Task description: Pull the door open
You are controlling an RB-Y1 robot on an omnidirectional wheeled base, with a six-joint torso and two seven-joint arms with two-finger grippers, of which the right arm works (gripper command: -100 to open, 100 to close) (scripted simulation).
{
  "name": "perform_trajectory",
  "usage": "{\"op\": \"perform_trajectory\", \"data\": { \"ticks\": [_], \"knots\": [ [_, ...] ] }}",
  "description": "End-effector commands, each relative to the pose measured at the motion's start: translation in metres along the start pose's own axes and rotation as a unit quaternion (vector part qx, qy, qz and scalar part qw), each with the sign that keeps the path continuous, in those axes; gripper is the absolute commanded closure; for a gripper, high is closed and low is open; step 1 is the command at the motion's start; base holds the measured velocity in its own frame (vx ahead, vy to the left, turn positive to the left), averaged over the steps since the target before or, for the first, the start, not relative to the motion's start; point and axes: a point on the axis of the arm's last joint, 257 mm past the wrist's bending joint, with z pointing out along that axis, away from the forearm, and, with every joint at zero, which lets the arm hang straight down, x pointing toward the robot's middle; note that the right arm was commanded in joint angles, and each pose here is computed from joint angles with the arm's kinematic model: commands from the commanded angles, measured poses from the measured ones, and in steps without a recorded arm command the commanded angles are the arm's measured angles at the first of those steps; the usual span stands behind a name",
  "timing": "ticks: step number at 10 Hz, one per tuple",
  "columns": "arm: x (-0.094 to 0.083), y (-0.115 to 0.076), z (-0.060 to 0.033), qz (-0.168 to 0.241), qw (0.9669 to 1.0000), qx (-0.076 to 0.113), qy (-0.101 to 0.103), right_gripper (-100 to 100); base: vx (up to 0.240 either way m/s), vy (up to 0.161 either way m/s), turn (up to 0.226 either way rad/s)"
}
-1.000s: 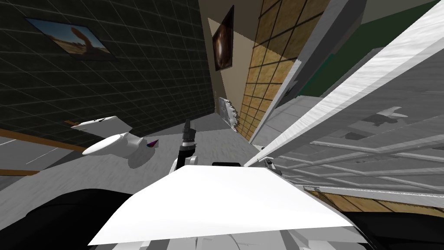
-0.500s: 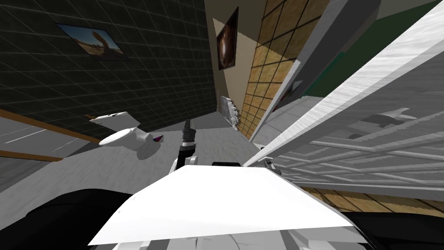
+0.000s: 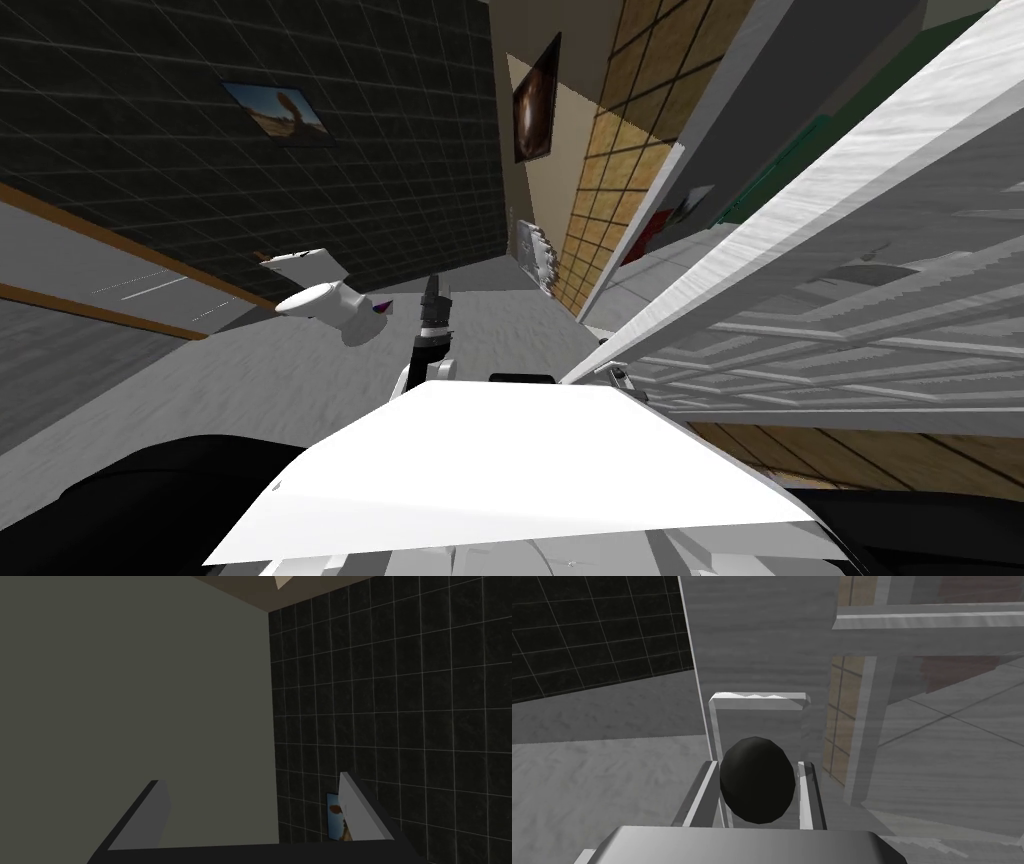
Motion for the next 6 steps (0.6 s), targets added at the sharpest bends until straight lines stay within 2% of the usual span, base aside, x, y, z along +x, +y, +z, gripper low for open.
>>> {"op": "perform_trajectory", "data": {
  "ticks": [1, 2, 3, 4, 6],
  "knots": [
    [0.003, 0.001, 0.0008, 0.0, 1.0, 0.007, 0.004, 100, -0.199, -0.024, 0.103],
    [0.003, 0.0, 0.0009, 0.0, 0.9999, 0.01, 0.004, 100, -0.205, -0.008, 0.081],
    [0.001, -0.001, 0.0008, 0.0, 1.0, 0.009, 0.001, 100, -0.088, -0.003, 0.019],
    [-0.002, -0.001, -0.0098, -0.001, 0.9999, 0.015, 0.0, 100, -0.031, -0.001, 0.048],
    [-0.003, -0.002, -0.02, -0.002, 0.9998, 0.021, 0.0, 100, -0.029, 0.001, 0.029]
  ]
}}
